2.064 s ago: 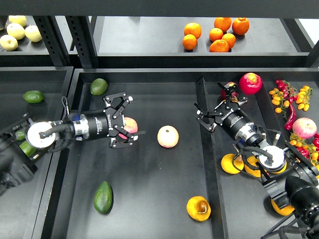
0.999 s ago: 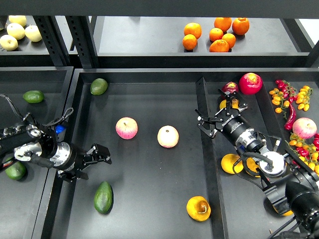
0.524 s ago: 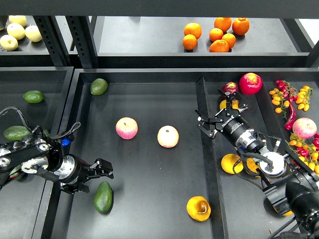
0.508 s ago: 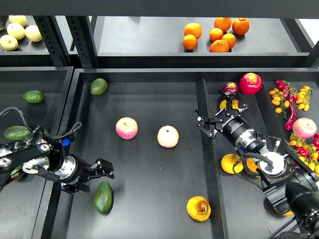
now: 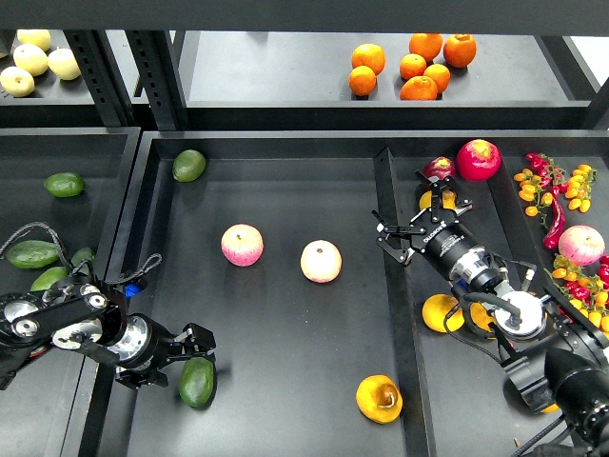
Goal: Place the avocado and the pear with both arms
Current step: 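Lower the left gripper over the avocado and close on it, then carry the avocado into the avocado bin and open the left gripper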
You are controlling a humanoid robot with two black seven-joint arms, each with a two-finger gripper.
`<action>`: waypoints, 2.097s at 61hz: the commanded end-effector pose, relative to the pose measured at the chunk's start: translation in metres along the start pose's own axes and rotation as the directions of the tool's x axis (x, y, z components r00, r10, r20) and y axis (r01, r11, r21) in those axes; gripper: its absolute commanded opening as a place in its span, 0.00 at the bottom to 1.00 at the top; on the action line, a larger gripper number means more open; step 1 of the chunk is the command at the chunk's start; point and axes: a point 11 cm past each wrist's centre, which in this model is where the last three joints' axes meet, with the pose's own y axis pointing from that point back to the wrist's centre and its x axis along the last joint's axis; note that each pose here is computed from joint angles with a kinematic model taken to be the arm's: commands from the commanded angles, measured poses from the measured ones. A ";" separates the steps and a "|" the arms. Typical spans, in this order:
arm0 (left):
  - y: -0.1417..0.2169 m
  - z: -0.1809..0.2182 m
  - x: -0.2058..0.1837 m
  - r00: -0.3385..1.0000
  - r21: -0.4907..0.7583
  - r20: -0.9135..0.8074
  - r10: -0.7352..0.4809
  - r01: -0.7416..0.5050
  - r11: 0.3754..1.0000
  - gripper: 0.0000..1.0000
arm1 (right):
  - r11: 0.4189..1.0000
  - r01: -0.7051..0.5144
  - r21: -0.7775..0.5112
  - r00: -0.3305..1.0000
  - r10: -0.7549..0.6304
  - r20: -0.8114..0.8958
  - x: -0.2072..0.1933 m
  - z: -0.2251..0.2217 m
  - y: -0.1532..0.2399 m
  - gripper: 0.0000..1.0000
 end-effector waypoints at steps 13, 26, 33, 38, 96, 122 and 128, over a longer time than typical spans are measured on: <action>-0.008 0.002 -0.003 1.000 0.008 -0.007 -0.005 0.005 1.000 0.99 | 1.000 -0.001 0.000 1.000 0.001 0.000 0.000 0.000 0.000 1.00; -0.010 -0.001 -0.004 1.000 0.020 -0.006 -0.008 0.008 1.000 0.99 | 1.000 -0.003 0.000 1.000 0.003 0.003 0.001 0.001 0.001 1.00; -0.013 -0.003 -0.005 1.000 0.026 -0.014 -0.011 0.011 1.000 0.99 | 1.000 -0.003 0.000 1.000 0.003 0.003 0.001 0.001 0.001 1.00; -0.015 -0.003 -0.004 1.000 0.030 -0.018 -0.008 0.009 1.000 0.99 | 1.000 -0.003 -0.001 1.000 0.003 0.001 0.001 0.001 0.001 1.00; 0.004 0.041 -0.017 0.961 -0.233 -0.220 -0.167 0.114 0.966 0.23 | 1.000 -0.015 -0.004 1.000 0.015 0.011 0.007 0.006 0.006 1.00; 0.079 0.012 0.054 0.937 -0.275 -0.347 -0.048 -0.052 0.960 0.19 | 1.000 -0.014 -0.005 1.000 0.014 0.010 0.007 0.006 0.006 1.00; 0.090 -0.001 0.066 0.925 -0.261 -0.379 -0.017 -0.090 0.961 0.19 | 1.000 -0.014 -0.008 1.000 0.014 0.008 0.007 0.007 0.006 1.00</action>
